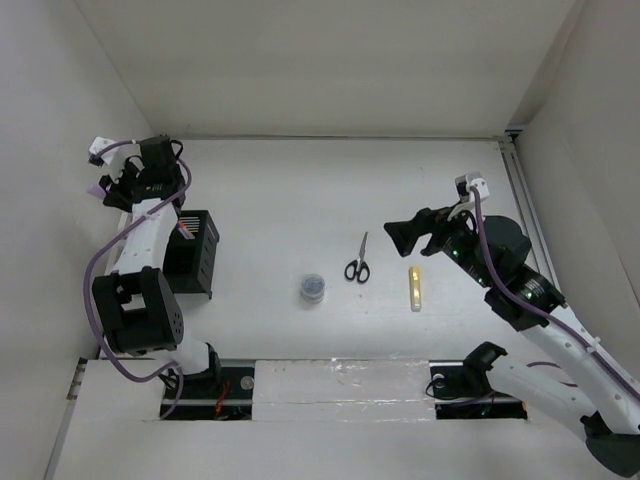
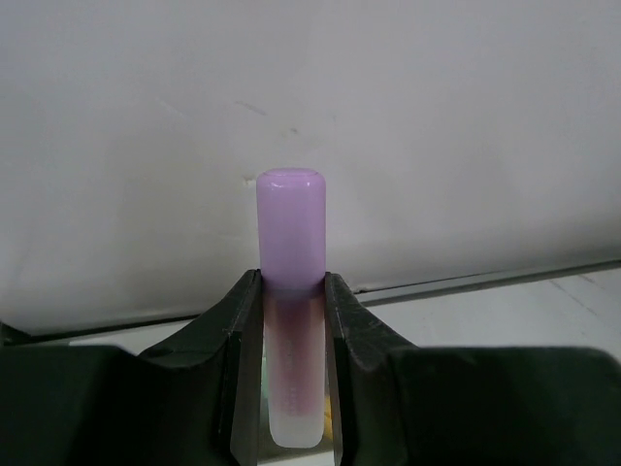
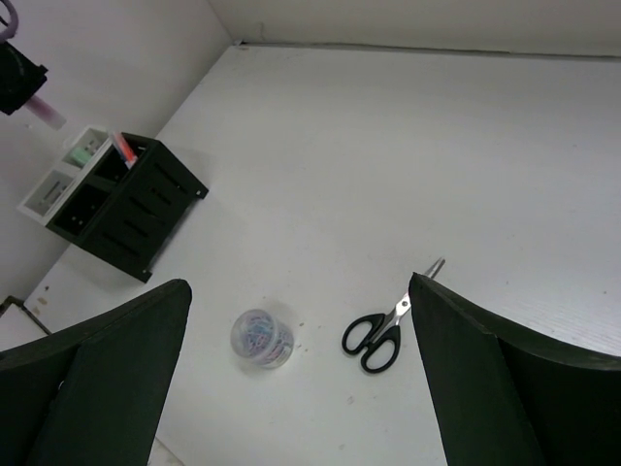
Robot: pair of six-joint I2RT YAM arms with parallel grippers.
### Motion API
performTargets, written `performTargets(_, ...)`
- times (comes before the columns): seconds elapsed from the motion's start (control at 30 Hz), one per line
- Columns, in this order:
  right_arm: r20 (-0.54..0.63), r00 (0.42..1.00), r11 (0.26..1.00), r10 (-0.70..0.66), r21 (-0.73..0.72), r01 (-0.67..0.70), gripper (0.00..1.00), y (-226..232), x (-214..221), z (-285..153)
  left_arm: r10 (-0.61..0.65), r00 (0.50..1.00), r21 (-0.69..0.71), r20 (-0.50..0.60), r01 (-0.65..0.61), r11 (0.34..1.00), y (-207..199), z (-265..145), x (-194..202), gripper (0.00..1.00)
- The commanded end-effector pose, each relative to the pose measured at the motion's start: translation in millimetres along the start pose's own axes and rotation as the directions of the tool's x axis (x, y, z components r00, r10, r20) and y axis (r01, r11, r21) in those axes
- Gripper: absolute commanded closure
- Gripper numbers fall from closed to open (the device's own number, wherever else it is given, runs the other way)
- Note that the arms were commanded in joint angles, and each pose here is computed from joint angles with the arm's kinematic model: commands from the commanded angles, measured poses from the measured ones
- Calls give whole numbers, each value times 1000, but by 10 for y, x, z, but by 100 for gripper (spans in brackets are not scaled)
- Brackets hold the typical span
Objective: Sort the stationery into containers
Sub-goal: Place the stationery into the container
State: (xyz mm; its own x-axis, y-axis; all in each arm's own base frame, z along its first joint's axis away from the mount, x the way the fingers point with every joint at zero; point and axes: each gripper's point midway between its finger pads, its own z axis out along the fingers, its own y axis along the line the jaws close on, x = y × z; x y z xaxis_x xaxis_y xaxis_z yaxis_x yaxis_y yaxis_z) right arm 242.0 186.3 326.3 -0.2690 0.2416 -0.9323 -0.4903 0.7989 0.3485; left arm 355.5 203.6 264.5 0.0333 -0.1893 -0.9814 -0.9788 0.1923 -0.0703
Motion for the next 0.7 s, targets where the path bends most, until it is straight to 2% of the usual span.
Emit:
performTargets(0.0, 42, 999, 998, 9, -70, -6, 0, 141, -128, 44, -43, 998, -68, 47, 47, 997, 157, 45, -6, 100)
performTargets(0.17, 22, 1000, 997, 8, -72, -7, 0, 133, -58, 73, -35, 999, -105, 37, 39, 994, 226, 84, 246, 100)
performTargets(0.33, 35, 999, 998, 9, -67, -7, 0, 127, -91, 49, -58, 997, -126, 46, 63, 990, 251, 93, 278, 100)
performTargets(0.67, 39, 999, 998, 9, -57, -7, 0, 109, -101, 0, -26, 999, -185, 26, 30, 982, 330, 140, 590, 100)
